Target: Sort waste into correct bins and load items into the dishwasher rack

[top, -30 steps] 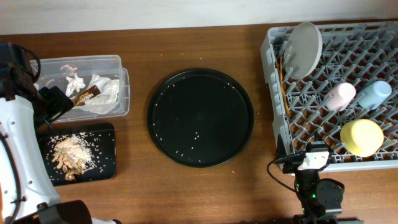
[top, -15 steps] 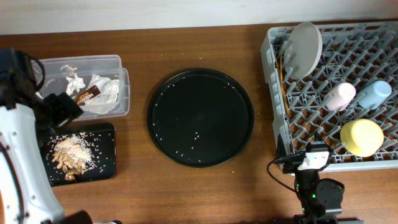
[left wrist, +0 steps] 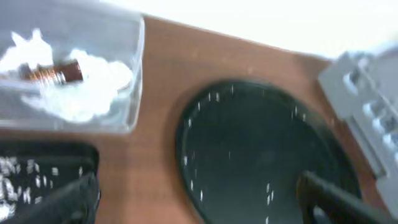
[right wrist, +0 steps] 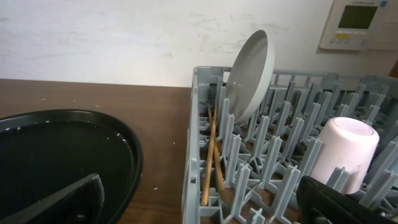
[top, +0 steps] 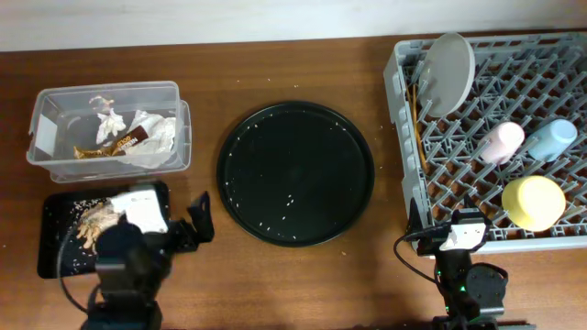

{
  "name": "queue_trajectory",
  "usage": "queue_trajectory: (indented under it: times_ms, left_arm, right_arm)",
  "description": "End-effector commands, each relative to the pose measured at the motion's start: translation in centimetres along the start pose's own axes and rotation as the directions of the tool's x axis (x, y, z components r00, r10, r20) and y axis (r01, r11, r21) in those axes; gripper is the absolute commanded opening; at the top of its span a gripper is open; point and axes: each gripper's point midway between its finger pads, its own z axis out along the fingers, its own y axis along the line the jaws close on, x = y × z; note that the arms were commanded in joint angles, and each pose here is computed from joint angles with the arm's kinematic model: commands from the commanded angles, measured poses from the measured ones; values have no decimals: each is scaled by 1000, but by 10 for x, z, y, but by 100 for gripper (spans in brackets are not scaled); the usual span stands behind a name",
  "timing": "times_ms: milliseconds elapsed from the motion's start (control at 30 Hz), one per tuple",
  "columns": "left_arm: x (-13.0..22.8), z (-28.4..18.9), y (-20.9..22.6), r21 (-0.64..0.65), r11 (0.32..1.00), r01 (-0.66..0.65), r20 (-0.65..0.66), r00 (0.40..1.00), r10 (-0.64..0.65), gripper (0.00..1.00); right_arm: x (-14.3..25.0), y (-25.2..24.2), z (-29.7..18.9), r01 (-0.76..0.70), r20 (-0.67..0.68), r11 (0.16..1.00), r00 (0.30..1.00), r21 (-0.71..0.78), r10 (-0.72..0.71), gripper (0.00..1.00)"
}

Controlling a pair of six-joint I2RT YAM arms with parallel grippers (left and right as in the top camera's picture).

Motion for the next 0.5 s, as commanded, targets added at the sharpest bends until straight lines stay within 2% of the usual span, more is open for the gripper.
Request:
queue_trajectory:
  times_ms: [0, 33, 133, 267, 367, 467]
  left_arm:
    - [19, 9, 24, -99, 994, -39, 25, 999, 42, 99]
    - [25, 10, 38, -163, 986, -37, 37, 998, 44, 99]
    - [27, -2, 53, -238, 971, -23, 135, 989, 57, 99]
    - [27, -2, 57, -223, 975, -5, 293, 953, 72, 99]
    - [30, 8, 57, -173, 985, 0, 439, 895, 77, 99]
    - [21, -2, 61, -212, 977, -17, 476, 871, 118, 99]
  right_arm:
    - [3, -2, 0, 6, -4, 1000, 1000, 12, -6, 98]
    - [3, -2, 0, 6, -4, 1000, 1000, 13, -6, 98]
    - [3, -2, 0, 6, -4, 1000, 1000, 12, -6, 98]
    - [3, -2, 0, 6, -4, 1000, 1000, 12, -6, 98]
    - [3, -2, 0, 6, -4, 1000, 1000, 12, -6, 98]
    - [3, -2, 0, 6, -4, 1000, 1000, 12, -6, 98]
